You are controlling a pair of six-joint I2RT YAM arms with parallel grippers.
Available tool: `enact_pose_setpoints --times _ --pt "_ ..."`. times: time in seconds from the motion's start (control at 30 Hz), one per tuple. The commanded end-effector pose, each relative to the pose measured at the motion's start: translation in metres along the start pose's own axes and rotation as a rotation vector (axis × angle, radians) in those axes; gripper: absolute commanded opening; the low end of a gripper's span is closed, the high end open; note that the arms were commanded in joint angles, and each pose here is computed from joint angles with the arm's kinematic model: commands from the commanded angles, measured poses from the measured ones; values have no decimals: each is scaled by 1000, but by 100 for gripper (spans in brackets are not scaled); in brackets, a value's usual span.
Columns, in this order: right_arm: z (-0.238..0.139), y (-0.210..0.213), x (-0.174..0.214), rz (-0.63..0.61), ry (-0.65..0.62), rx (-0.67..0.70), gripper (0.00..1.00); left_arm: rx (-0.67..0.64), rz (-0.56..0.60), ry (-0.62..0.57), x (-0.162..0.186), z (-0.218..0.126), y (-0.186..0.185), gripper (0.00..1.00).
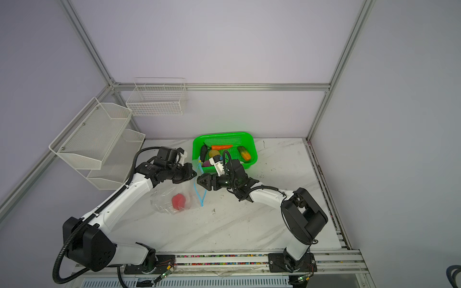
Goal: Place the food in the zip-top bag and seal the zipper
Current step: 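Carry the dark round vegetable with the right gripper to the bag mouth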
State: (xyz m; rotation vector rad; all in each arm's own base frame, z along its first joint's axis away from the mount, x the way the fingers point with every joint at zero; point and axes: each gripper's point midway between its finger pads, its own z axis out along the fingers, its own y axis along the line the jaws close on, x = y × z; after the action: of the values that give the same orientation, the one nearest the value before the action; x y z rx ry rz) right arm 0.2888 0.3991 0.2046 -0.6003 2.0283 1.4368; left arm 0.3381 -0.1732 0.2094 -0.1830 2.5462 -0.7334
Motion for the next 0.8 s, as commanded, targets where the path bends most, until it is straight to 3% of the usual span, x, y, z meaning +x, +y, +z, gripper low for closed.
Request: enact_pose_setpoints --times 0.0,0.77 --pt "8 11 -3 -18 -11 -53 30 33 9 -16 3 -6 -5 0" --pt "31 -28 38 2 126 67 33 52 6 -25 4 -10 -9 0"
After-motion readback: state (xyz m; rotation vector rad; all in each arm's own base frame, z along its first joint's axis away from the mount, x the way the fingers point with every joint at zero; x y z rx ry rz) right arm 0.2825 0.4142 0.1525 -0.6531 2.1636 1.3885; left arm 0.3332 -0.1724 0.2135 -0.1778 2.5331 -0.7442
